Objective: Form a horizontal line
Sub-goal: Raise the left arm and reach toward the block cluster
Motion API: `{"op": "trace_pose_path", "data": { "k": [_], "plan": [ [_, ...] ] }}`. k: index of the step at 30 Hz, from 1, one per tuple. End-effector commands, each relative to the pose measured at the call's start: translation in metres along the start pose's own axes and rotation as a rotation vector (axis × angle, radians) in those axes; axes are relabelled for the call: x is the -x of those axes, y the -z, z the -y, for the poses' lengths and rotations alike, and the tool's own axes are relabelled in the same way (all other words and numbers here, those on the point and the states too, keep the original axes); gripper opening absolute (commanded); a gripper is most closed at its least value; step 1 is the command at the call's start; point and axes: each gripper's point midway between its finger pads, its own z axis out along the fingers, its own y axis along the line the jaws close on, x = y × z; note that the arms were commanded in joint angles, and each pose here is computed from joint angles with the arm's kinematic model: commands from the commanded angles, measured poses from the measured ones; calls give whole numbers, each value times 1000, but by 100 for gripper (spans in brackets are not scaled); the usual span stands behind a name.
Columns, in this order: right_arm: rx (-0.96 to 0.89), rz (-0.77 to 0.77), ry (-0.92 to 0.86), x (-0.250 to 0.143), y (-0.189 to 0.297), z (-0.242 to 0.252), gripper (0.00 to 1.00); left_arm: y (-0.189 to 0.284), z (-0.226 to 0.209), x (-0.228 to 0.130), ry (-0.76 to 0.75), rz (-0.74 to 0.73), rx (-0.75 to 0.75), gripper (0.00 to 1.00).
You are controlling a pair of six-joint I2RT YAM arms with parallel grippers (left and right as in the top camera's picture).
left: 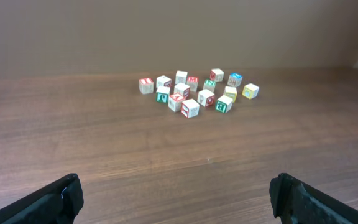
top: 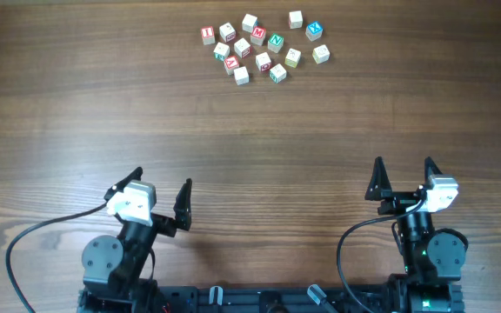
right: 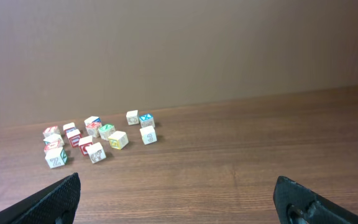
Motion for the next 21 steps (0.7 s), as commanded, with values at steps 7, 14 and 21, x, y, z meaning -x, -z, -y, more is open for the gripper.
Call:
{"op": "trace_pose_path", "data": {
  "k": [7, 14, 21],
  "plan": [
    [-1, 13, 5, 3, 1, 1, 99, -7, 12, 16, 23, -76, -64, 100],
    [-1, 13, 5, 3, 1, 1, 100, -18, 24, 37, 43, -155, -127, 100],
    [-1, 13, 6, 3, 1, 1, 100, -23, 41, 49, 85, -287, -222, 100]
  ]
}}
